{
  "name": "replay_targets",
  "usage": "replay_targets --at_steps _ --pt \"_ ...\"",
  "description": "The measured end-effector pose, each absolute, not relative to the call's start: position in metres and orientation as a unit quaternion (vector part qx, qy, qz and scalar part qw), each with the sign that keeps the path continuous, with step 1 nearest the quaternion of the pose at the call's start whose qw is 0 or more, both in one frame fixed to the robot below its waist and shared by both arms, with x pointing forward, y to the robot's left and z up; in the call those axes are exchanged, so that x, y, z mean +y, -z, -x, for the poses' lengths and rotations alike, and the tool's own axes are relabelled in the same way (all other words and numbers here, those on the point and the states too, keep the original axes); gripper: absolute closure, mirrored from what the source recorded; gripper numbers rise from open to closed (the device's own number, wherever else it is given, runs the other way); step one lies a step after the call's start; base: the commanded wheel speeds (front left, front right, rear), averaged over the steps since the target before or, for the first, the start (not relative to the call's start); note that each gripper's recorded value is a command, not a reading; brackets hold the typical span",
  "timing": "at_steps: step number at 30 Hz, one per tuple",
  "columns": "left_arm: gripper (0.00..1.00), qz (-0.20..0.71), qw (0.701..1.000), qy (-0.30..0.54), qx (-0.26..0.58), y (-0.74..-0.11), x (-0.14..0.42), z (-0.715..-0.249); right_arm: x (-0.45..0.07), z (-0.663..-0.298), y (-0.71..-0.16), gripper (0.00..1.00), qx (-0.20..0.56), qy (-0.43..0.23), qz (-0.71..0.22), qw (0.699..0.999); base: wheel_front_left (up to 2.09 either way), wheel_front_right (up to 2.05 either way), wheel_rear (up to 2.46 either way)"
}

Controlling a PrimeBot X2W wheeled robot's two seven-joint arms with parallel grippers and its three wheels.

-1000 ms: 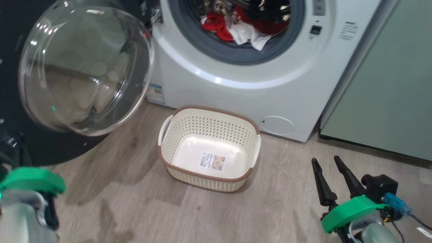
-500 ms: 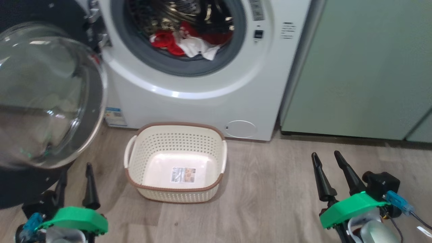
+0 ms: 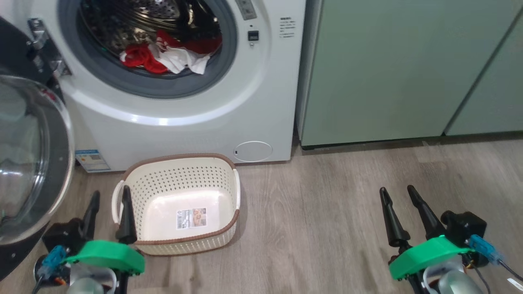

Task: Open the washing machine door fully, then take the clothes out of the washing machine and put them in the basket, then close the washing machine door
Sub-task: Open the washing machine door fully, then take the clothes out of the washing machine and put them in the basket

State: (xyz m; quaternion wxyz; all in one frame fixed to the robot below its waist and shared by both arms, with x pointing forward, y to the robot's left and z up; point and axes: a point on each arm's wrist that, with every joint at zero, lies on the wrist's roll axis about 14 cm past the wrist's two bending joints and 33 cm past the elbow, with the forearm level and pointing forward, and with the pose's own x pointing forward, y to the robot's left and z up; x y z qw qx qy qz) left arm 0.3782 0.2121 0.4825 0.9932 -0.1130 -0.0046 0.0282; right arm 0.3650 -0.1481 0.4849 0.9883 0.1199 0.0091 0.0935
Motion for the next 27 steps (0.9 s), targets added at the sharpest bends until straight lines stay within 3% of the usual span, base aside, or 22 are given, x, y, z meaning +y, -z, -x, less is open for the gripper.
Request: replay_targets --at_steps 27 --pt "0.00 0.113 0.993 -0.028 0.008 -0.475 0.215 -0.379 -0.144 -0.370 -0.485 0.00 0.009 -0.101 -0.117 0.988 0.02 -0.02 0.00"
